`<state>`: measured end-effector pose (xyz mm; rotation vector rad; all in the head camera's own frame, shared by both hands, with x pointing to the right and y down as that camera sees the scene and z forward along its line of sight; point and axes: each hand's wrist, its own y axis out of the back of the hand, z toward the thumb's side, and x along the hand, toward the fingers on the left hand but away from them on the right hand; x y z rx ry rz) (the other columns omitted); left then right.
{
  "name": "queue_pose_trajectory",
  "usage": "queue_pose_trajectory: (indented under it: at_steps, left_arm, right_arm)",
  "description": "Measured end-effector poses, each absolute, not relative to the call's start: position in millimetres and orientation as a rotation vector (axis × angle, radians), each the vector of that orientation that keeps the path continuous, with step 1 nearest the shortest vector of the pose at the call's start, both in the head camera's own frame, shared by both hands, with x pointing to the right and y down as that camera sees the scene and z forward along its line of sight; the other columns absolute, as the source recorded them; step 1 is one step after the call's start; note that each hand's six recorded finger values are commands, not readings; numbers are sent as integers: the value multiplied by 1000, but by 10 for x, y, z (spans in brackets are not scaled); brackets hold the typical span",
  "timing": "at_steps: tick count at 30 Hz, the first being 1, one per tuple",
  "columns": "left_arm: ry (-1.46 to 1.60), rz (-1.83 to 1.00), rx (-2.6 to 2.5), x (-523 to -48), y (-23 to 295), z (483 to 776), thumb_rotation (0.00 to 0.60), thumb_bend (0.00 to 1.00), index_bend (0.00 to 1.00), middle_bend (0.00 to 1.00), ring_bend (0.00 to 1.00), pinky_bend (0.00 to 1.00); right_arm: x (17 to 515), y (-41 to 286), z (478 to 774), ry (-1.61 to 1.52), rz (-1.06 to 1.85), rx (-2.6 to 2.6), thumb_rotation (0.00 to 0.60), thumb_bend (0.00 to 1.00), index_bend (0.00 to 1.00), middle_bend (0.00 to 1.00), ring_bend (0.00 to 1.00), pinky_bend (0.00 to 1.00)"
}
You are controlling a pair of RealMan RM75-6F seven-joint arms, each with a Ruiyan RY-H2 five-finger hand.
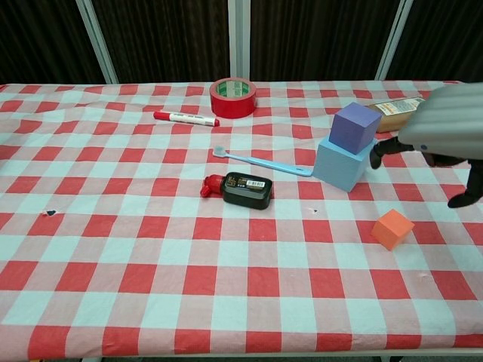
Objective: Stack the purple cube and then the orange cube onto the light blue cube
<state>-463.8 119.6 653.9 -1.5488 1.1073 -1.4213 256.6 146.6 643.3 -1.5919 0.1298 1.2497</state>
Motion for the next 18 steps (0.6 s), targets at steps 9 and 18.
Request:
queue_pose_trajectory:
  at_steps: [9, 18]
  left_arm:
    - [1099, -1420, -1555, -4618, 1207, 6548, 600, 211, 231, 198, 132, 239]
    - [1101, -1424, -1555, -4630, 1204, 6555, 600, 211, 231, 198, 132, 239]
  right_arm:
    - [2569, 1595, 6640, 106, 1276, -1640, 600, 55, 282, 1000, 1000, 1000]
    - [2496, 1569, 6822, 59, 1261, -1706, 600, 79, 314, 1000, 1000, 1000]
